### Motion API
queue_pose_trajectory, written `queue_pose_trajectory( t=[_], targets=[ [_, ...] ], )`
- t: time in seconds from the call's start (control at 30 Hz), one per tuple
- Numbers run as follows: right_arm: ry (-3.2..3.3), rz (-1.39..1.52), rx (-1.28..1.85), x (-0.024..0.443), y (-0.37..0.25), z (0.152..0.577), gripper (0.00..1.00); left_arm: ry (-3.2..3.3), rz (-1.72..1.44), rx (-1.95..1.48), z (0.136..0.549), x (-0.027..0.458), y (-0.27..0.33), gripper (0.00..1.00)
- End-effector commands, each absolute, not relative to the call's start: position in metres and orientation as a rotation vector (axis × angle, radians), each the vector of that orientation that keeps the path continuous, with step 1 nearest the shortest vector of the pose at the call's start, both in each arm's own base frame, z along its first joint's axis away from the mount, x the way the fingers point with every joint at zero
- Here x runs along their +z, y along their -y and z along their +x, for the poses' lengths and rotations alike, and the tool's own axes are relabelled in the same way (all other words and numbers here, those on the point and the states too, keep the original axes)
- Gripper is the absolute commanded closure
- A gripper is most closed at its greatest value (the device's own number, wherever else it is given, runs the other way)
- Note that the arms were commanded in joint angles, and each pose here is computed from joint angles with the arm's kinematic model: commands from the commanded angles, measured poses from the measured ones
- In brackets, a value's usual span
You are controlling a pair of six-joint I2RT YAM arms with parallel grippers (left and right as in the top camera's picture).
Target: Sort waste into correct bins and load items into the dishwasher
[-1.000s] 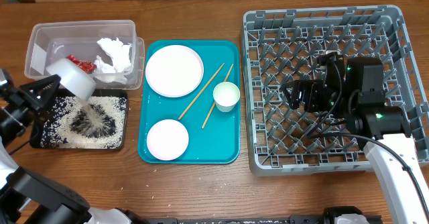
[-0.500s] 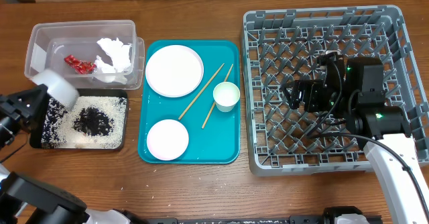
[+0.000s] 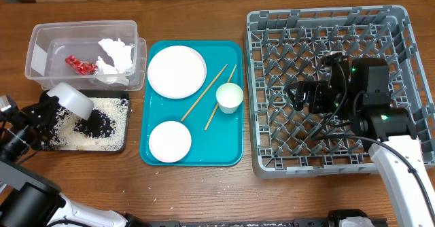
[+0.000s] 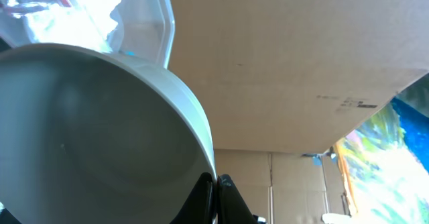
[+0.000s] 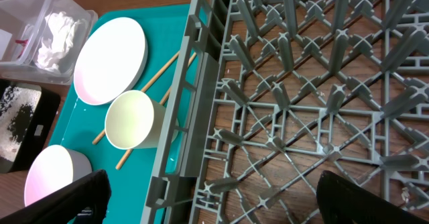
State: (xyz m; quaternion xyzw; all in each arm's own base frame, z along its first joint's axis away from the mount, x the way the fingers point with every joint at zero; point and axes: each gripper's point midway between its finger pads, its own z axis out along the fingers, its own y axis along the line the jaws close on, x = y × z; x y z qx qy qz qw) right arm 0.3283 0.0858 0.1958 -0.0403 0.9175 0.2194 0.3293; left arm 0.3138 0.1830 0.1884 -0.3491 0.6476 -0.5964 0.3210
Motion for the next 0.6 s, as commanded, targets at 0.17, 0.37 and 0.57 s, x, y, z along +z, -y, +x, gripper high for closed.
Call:
queue_pose_trajectory(
  t=[0.17, 0.37, 0.57],
  targets=[
    [-2.370, -0.110, 0.571, 0.207, -0.085, 0.333, 0.00, -1.769, -0.617, -1.476, 0.333, 0.237, -0.154, 0.96],
    [-2.372, -0.107, 0.565, 0.206, -0.085, 0.333, 0.00, -2.111, -0.226, -1.296, 0.353, 0.263, -0.071, 0.96],
    [-2.371, -0.108, 0.568, 0.206, -0.085, 0.333, 0.00, -2.704, 0.061, -0.770, 0.374, 0.196, 0.030, 0.96]
  ],
)
